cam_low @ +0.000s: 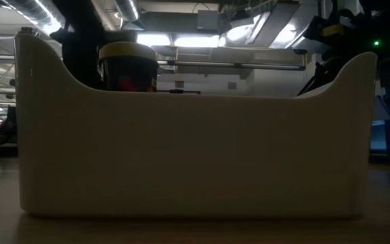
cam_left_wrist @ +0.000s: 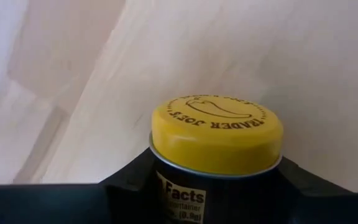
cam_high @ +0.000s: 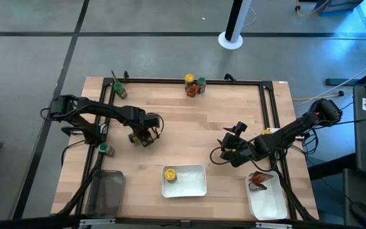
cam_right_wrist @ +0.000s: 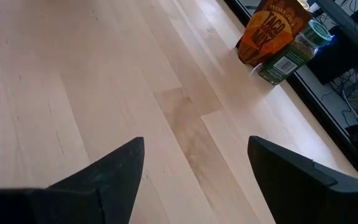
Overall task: Sort spices by type
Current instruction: Put the bottom left yellow seasoning bottle into the left white bin
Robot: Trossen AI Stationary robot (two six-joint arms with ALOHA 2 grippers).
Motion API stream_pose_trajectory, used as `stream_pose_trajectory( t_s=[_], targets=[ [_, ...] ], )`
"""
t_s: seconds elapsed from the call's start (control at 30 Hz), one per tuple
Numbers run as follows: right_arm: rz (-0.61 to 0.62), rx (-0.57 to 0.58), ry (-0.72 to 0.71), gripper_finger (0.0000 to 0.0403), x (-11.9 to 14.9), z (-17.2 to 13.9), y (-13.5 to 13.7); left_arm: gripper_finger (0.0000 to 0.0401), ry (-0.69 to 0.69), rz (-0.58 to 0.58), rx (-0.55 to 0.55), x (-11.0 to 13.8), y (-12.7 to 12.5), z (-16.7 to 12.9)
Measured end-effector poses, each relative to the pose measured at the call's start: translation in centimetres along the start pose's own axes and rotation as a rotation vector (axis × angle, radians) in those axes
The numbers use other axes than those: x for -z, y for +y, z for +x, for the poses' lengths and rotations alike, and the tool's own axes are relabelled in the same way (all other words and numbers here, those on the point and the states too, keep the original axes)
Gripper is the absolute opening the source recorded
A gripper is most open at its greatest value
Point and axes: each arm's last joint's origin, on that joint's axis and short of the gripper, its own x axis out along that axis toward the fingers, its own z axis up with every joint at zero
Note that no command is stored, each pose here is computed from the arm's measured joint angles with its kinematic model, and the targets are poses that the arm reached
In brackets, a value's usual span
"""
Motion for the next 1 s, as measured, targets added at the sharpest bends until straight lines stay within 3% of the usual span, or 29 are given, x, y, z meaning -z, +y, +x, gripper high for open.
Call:
stream_pose_trajectory(
  t_s=[0.5,1.0],
  targets=[
    [0.000,0.000,0.000,0.0286,0.0,0.0,0.0,0.0171,-0.347,0.017,0.166,-3.1,-2.9,-8.4],
    [0.040,-0.031,-0.051,0.0286,-0.7,0.0,0.4,0.0171,-0.772,0.212,0.410,-4.3,-8.5,-11.7]
  ],
)
